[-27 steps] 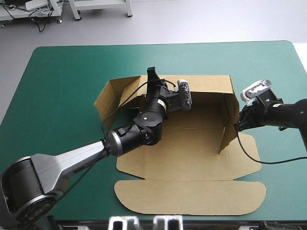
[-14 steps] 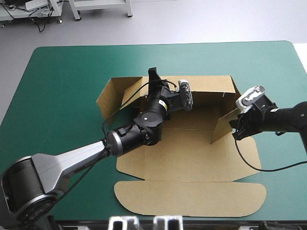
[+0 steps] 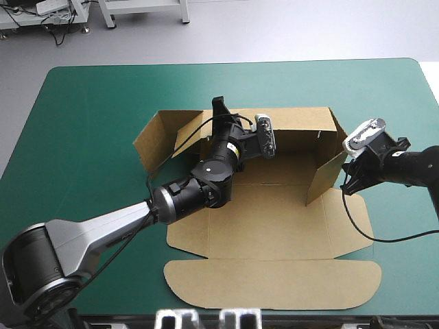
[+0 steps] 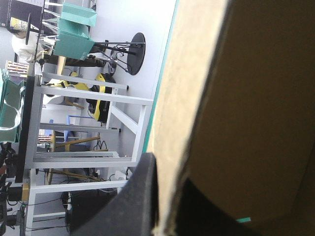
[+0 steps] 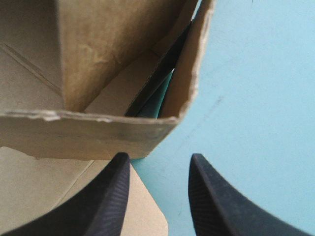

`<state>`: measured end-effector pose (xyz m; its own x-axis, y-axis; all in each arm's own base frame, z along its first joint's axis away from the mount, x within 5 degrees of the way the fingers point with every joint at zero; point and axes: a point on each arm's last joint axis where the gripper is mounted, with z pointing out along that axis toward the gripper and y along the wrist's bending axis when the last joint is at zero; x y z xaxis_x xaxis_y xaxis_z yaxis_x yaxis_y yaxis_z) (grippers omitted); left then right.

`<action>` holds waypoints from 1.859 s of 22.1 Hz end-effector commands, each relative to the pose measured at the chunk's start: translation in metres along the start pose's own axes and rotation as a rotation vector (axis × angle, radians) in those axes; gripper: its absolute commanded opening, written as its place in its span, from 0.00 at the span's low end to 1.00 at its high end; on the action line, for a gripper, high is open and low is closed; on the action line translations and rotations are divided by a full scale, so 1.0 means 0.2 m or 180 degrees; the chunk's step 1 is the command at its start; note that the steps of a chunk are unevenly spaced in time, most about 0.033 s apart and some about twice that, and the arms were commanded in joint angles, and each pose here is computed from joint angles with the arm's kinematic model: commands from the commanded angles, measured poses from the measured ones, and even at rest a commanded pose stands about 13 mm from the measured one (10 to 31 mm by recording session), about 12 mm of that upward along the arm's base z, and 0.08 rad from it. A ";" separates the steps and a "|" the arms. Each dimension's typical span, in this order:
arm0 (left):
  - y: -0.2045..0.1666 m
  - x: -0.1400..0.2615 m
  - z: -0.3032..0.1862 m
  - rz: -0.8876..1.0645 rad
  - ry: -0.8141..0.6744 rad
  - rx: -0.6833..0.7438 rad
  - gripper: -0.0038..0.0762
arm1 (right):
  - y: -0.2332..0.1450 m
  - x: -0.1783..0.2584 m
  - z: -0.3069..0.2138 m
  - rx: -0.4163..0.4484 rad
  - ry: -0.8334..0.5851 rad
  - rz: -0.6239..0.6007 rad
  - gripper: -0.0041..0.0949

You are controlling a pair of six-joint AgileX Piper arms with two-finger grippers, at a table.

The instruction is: Fold the box

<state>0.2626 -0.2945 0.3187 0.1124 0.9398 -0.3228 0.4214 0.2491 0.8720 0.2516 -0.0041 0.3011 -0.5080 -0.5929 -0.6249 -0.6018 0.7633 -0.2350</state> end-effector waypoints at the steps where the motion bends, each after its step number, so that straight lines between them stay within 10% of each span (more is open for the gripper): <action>1: 0.11 -0.02 -0.07 -0.0126 -0.0144 -0.0180 0.04 | -0.02 -0.05 -0.03 0.0084 -0.0198 -0.0154 0.38; 11: 0.11 -0.02 -0.07 -0.0064 -0.0135 -0.0175 0.04 | 0.05 -0.10 0.04 -0.0771 -0.0574 0.0147 0.35; 41: 0.10 -0.04 -0.07 -0.0014 -0.0251 -0.0130 0.04 | -0.02 -0.16 0.24 -0.0969 -0.1197 0.0949 0.48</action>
<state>0.2642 -0.2920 0.3184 0.0996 0.9456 -0.3096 0.4188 0.2424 0.8751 0.2958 0.0217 0.2676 -0.5295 -0.2534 -0.8096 -0.6409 0.7447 0.1861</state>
